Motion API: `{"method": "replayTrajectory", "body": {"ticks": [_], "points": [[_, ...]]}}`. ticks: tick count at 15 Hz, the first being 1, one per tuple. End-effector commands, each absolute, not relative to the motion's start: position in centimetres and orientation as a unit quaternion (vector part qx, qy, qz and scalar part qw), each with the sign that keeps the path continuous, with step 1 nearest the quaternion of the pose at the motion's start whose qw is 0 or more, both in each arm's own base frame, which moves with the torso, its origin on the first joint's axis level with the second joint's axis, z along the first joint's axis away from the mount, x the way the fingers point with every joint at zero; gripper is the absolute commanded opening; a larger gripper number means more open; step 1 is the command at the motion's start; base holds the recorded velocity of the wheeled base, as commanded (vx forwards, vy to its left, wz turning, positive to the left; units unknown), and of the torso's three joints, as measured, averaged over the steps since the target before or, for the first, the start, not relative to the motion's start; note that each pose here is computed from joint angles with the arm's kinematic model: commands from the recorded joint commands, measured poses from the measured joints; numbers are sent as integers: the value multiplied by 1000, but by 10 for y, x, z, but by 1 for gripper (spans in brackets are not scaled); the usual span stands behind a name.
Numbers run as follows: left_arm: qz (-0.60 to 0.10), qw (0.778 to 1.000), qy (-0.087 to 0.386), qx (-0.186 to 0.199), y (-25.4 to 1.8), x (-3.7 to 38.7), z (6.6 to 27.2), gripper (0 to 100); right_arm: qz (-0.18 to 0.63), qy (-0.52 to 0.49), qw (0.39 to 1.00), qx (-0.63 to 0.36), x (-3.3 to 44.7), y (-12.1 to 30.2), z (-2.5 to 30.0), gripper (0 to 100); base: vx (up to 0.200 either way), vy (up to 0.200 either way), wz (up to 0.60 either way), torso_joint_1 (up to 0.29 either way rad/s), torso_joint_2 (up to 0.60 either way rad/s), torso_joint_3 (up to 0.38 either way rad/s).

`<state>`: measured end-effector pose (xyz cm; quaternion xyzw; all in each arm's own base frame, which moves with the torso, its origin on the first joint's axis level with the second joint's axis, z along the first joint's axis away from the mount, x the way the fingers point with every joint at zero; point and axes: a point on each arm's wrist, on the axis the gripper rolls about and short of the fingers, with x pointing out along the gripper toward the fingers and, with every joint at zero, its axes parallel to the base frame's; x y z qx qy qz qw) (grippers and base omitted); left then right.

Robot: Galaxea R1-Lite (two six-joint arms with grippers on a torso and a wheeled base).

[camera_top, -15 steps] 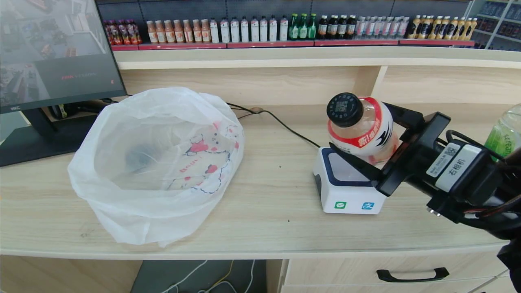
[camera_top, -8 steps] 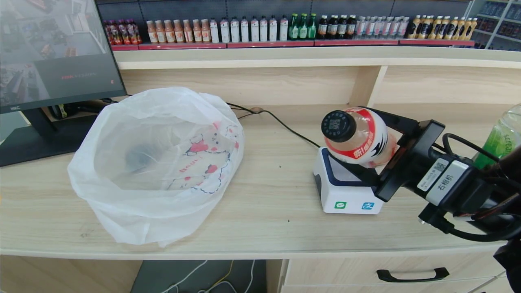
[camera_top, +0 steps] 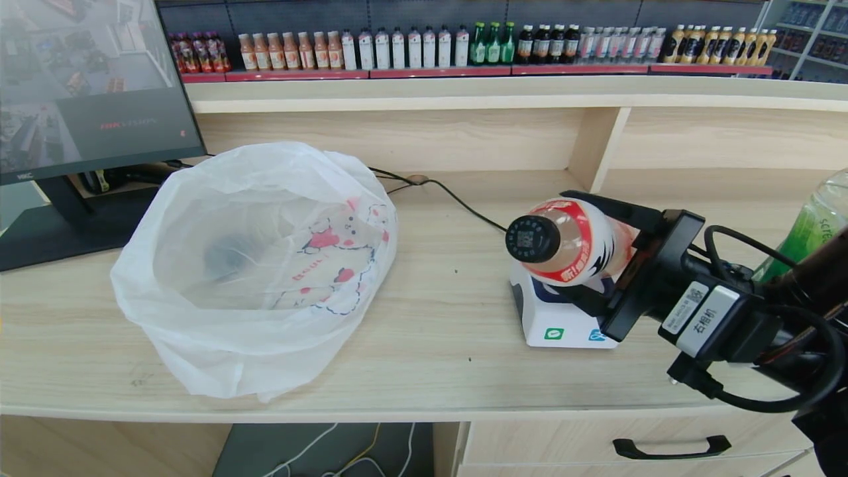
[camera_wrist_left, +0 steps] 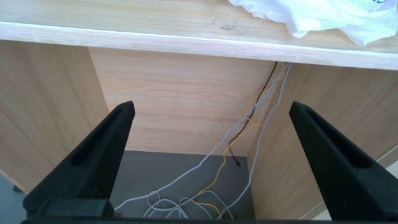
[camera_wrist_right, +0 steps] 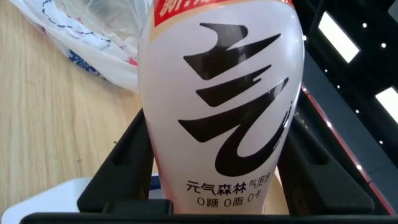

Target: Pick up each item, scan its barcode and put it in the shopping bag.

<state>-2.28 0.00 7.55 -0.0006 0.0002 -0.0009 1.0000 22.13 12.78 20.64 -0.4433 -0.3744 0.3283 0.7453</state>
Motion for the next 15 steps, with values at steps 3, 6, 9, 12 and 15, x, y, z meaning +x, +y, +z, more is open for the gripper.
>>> {"method": "replayTrajectory", "body": {"ticks": [3, 6, 9, 12, 15], "points": [[-2, 1000, 0, -1, 0, -23, 75, 100, 330, -370, 747, -443, 223, 129, 204, 0, 0, 0, 0, 0, 0, 0], [-1, 1000, 0, -1, 0, -23, 75, 100, 335, -364, 747, -443, 225, 130, 200, 0, 0, 0, 0, 0, 0, 0], [-1, 1000, -1, -1, 0, -23, 76, 100, 336, -364, 747, -443, 226, 131, 200, 0, 0, 0, 0, 0, 0, 0], [-2, 1000, 0, -1, 0, -23, 75, 100, 337, -364, 747, -442, 225, 132, 200, 0, 0, 0, 0, 0, 0, 0], [-2, 1000, 0, -1, 0, -23, 75, 100, 335, -365, 748, -442, 225, 132, 201, 0, 0, 0, 0, 0, 0, 0]]}}
